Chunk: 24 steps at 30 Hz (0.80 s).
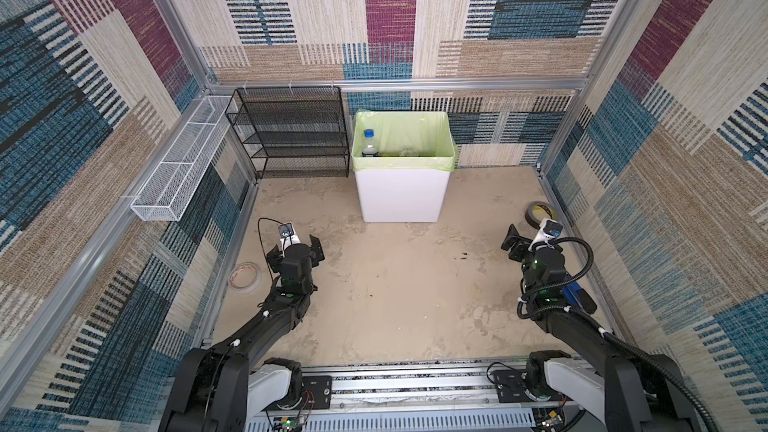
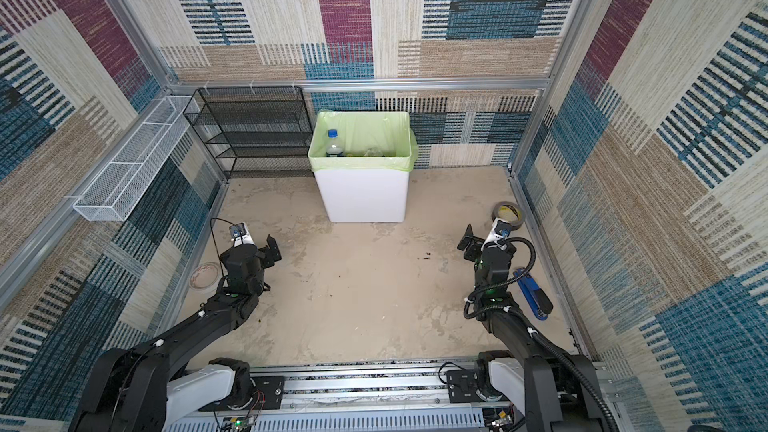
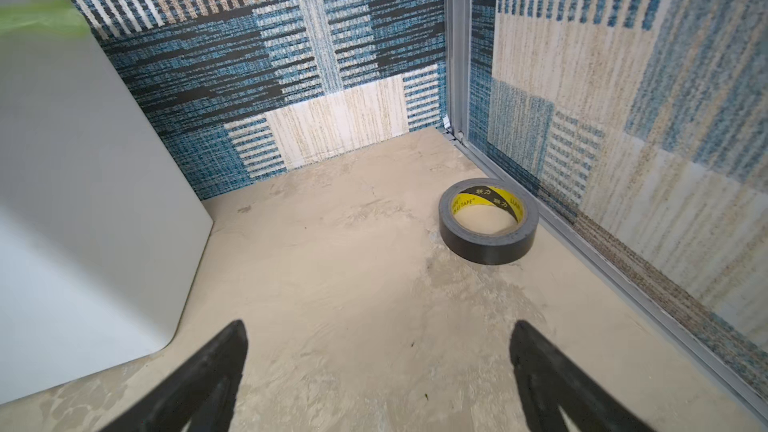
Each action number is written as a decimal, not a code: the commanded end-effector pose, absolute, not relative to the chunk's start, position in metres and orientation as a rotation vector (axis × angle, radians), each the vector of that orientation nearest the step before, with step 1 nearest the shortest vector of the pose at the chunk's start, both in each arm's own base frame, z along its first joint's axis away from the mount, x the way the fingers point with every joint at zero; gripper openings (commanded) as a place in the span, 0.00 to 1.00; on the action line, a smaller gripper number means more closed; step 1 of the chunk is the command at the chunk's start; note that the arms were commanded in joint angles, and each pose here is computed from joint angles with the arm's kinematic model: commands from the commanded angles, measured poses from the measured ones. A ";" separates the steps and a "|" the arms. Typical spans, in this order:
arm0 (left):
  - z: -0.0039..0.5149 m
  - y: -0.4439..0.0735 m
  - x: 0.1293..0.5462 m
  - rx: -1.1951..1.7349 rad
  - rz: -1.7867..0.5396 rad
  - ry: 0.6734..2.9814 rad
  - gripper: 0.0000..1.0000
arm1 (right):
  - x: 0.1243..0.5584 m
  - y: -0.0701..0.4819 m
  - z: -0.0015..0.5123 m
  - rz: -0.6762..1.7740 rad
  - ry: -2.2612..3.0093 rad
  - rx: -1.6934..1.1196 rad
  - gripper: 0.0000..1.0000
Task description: Throw the plastic bottles in the bin
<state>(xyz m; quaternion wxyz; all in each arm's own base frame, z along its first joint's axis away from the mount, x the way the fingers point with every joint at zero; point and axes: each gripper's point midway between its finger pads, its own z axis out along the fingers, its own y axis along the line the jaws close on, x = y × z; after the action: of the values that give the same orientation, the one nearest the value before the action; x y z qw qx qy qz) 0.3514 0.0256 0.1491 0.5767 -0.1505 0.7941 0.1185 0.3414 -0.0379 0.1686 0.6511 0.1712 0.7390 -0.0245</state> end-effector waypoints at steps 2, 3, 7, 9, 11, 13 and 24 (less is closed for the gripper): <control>0.154 0.036 0.352 -0.351 0.350 1.823 0.98 | 0.342 -0.044 0.188 -0.065 1.544 0.406 0.99; 0.152 0.036 0.351 -0.345 0.359 1.829 0.98 | 0.342 -0.045 0.186 -0.071 1.544 0.401 0.99; 0.142 0.037 0.351 -0.320 0.371 1.797 1.00 | 0.340 -0.043 0.179 -0.071 1.523 0.376 0.99; 0.136 0.034 0.352 -0.295 0.365 1.789 1.00 | 0.340 -0.046 0.174 -0.094 1.528 0.385 0.99; 0.137 0.030 0.356 -0.245 0.368 1.783 0.99 | 0.340 -0.044 0.172 -0.106 1.517 0.349 0.99; 0.136 0.028 0.360 -0.211 0.367 1.781 0.99 | 0.342 -0.042 0.175 -0.119 1.502 0.318 0.99; 0.105 0.025 0.390 -0.129 0.224 1.851 0.99 | 0.373 -0.016 0.158 -0.066 1.567 0.124 0.99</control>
<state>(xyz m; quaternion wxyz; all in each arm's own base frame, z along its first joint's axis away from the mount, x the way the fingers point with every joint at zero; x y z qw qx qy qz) 0.3819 0.0342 0.1023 0.5892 -0.0706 0.7943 0.1301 0.3637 -0.0274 0.1432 0.6852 0.0883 0.7215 -0.0455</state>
